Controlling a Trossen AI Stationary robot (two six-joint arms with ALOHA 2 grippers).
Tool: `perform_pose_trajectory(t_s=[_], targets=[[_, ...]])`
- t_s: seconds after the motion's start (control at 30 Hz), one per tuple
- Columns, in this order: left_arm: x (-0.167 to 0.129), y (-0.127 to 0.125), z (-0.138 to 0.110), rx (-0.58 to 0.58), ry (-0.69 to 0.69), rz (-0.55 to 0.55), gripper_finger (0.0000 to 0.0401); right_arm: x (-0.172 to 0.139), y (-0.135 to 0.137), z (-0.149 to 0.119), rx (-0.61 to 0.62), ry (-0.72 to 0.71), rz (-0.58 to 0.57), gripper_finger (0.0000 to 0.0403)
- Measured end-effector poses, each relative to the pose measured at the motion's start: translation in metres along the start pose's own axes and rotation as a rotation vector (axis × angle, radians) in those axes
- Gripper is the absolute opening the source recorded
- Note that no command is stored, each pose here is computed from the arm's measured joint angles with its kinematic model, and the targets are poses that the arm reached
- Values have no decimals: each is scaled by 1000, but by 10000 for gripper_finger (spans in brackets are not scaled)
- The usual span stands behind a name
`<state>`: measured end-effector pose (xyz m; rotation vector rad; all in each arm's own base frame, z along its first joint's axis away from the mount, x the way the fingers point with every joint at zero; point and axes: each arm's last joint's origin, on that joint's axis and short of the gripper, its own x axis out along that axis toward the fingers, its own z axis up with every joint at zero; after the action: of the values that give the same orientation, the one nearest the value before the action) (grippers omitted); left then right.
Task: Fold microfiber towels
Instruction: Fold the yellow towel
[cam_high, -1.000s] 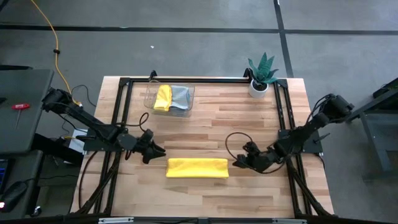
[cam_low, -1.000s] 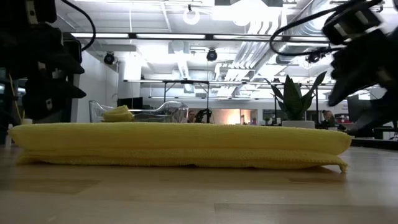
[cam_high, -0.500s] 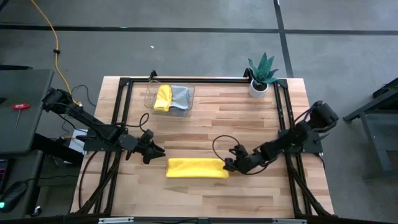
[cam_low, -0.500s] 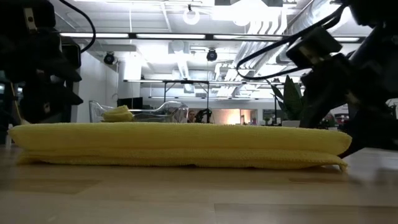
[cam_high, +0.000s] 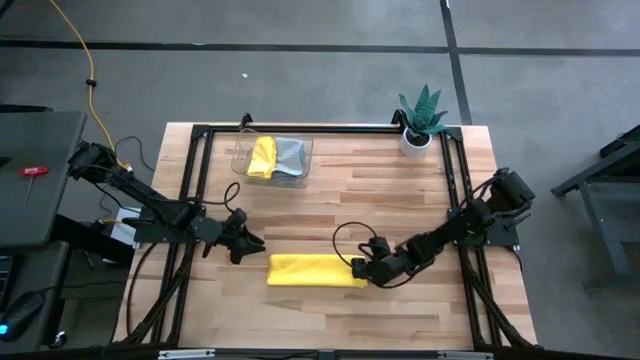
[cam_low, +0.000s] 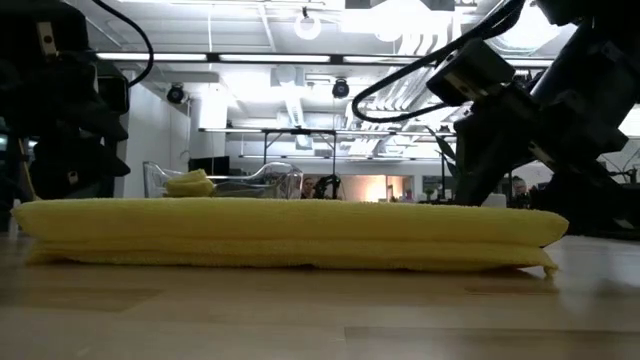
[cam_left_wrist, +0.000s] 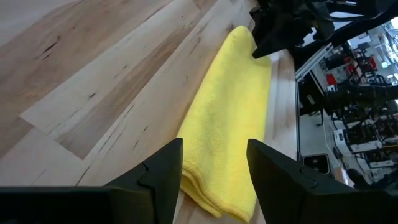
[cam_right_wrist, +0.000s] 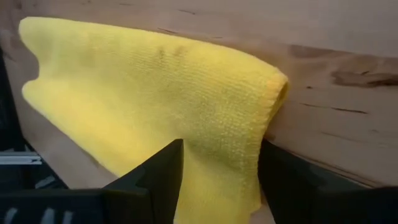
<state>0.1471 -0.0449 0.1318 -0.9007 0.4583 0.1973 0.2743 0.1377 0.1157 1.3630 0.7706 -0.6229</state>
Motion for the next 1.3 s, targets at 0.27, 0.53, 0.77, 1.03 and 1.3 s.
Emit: perform_pose_trajectory(t_s=[0.27,0.53,0.77,1.03,1.3], targets=[[0,1,0,10,-12,12,170,0,-11,3,10,-19,-101,21],[0,0,1,8,-17,10,170,-10,-30,-3,20,-44,-141,5],[0,1,1,8,-27,15,170,-56,-58,-4,-19,-73,-329,1],[0,1,2,7,-75,37,170,-127,-78,12,-105,21,-582,0],[0,1,3,22,-83,40,170,-157,-73,26,-50,97,-481,0]])
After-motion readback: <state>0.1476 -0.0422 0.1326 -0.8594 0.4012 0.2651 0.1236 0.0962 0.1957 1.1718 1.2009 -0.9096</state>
